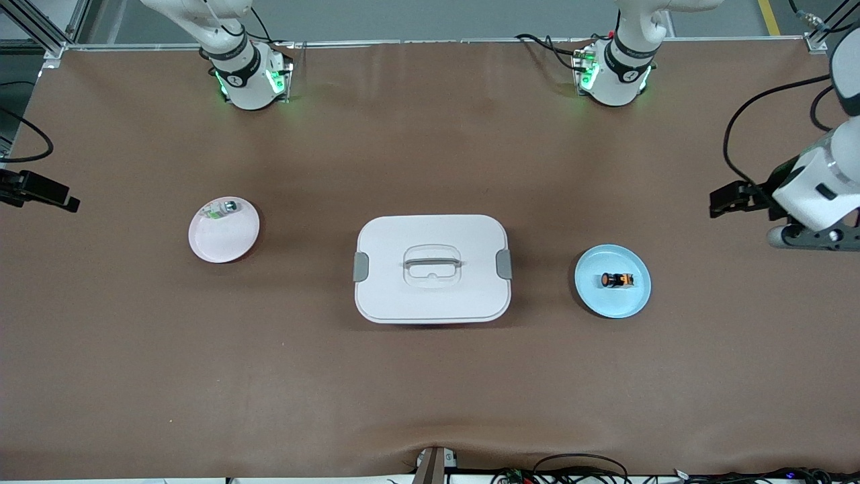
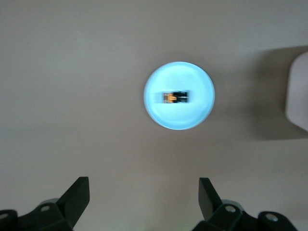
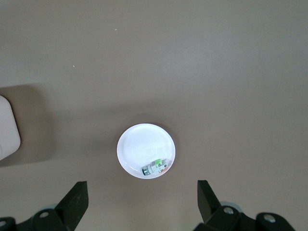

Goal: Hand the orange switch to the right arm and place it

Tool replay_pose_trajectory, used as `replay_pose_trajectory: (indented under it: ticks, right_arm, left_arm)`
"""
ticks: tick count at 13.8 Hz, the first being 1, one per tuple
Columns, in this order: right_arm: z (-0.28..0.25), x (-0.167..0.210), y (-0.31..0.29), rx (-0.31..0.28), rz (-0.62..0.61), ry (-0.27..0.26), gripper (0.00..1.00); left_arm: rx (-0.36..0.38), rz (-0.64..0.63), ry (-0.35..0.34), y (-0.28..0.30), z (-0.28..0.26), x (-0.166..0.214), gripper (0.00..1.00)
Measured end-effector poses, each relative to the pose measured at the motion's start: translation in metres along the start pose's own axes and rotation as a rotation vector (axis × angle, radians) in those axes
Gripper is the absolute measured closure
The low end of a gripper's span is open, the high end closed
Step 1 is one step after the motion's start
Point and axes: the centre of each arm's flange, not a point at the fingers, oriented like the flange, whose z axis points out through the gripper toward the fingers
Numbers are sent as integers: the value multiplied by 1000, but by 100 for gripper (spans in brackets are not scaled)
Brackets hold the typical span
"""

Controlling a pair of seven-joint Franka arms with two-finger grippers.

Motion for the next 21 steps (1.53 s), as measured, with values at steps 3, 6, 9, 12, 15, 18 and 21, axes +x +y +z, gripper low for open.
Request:
replay_pose_trajectory:
  ticks: [3,6,9,12,15,18,21]
  right_arm:
    - [-12,-5,-3,0,-5,22,0]
    - [-22,-11,-6,0,-10,41,0]
    - [-24,-12,-11,-34,-28,46,0]
    - [-25,-12,-23,-56,-52,51,0]
    - [-26,-12,-23,-56,-53,53,0]
    - [-27,-13,-22,-57,-51,58,0]
    - [-30,-14,-22,-47,-50,66,0]
  left_arm:
    - [-51,-3,-43,9,57,32,0]
    - [-49,12,-3,24,111,54,0]
    - [-50,23,63,35,163,62,0]
    - [-47,32,51,43,210,66,0]
    - [-37,43,24,44,241,70,0]
    - [-30,46,19,40,259,69,0]
    - [-27,33,10,32,284,65,0]
